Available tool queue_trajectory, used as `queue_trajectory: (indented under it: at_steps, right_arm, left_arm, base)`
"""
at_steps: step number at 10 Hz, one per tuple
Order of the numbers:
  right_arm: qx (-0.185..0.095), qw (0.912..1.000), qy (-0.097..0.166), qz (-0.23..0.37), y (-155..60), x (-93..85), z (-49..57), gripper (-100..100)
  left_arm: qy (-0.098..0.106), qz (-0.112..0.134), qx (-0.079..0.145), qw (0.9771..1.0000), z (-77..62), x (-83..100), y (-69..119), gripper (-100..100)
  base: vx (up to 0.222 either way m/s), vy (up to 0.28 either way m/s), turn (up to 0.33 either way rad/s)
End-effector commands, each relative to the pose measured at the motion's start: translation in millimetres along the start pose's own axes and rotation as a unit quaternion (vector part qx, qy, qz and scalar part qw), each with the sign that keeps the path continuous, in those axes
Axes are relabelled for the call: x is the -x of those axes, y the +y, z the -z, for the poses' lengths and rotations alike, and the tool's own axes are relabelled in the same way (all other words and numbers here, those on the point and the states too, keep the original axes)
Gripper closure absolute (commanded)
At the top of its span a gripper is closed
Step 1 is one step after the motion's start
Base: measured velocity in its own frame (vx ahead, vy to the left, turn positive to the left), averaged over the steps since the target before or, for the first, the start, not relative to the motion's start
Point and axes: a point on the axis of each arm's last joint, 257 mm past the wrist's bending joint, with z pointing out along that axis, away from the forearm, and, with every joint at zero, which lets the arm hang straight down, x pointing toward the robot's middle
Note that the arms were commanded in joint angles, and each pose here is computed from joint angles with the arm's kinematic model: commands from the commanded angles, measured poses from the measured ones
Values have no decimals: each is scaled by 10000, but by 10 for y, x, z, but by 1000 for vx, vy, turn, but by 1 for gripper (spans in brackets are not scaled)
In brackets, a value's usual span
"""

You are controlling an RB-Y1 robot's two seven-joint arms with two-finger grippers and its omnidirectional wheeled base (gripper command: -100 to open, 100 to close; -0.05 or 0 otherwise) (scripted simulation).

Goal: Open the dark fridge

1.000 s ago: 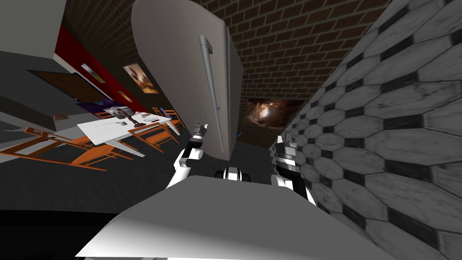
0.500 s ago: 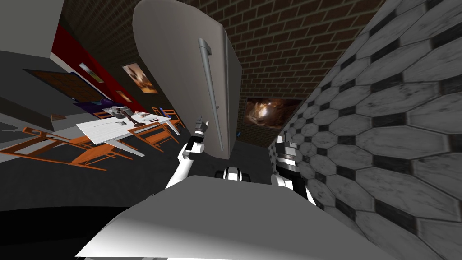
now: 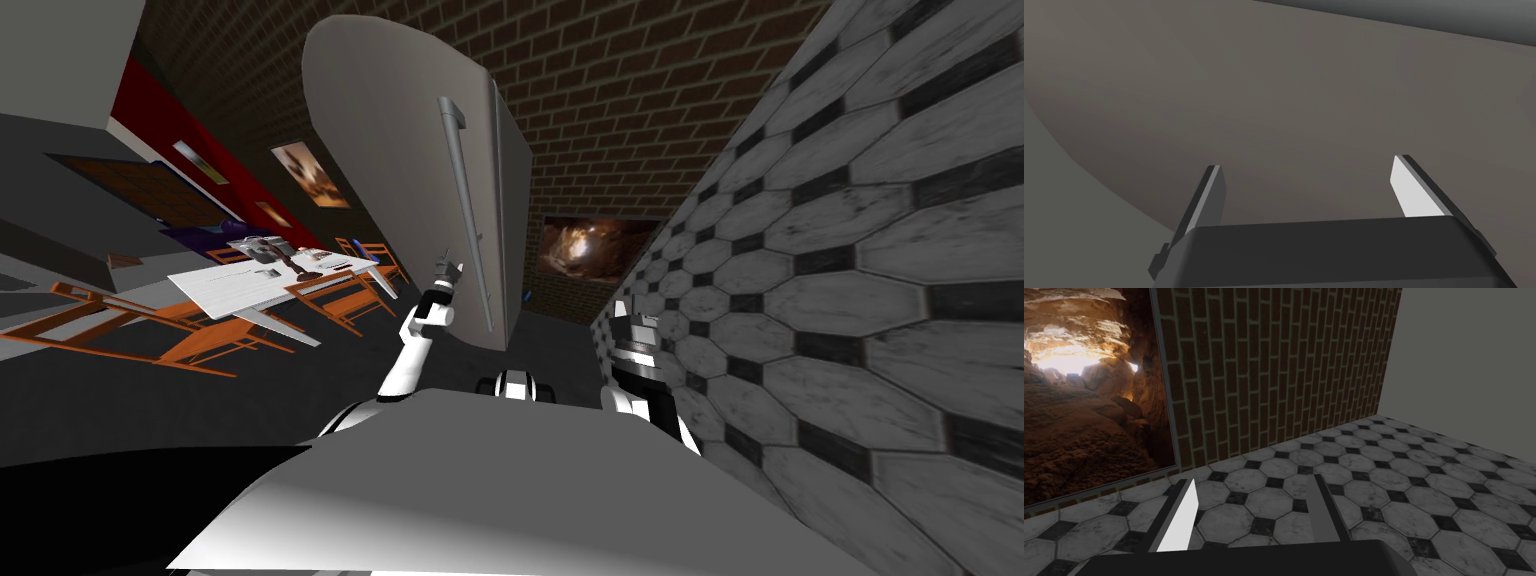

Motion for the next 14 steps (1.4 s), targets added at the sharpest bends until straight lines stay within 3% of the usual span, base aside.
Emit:
queue_trajectory:
  at_steps: [1, 4, 5, 7, 8, 9, 10, 13, 14]
  right_arm:
    - [0, 10000, 0, 0, 0, 0, 0, 0]
    - [0, 10000, 0, 0, 0, 0, 0, 0]
    - [0, 10000, 0, 0, 0, 0, 0, 0]
    - [0, 10000, 0, 0, 0, 0, 0, 0]
    - [0, 10000, 0, 0, 0, 0, 0, 0]
    - [0, 10000, 0, 0, 0, 0, 0, 0]
    - [0, 10000, 0, 0, 0, 0, 0, 0]
    - [0, 10000, 0, 0, 0, 0, 0, 0]
    - [0, 10000, 0, 0, 0, 0, 0, 0]
  left_arm:
    - [-75, 170, 51, 9998, -229, 73, 0, -100]
    - [-120, 325, 47, 9994, -452, 100, -63, -100]
    - [-245, 442, 168, 9986, -544, 220, -11, -100]
    - [-201, 467, 95, 9987, -630, 163, -83, -100]
    - [-314, 588, 182, 9976, -740, 264, -68, -100]
    - [-289, 607, 144, 9976, -800, 228, -109, -100]
    - [-402, 722, 219, 9963, -896, 327, -107, -100]
    - [-484, 884, 249, 9946, -1111, 361, -161, -100]
    - [-598, 995, 312, 9927, -1185, 455, -167, -100]
  base:
    - [-44, -30, -9]
    - [-35, -16, -11]
    - [-55, -31, -20]
    - [-41, -30, -3]
    - [-36, -25, -15]
    - [-42, -26, -11]
    - [-50, -26, -18]
    - [-56, -30, -12]
    - [-55, -33, -16]
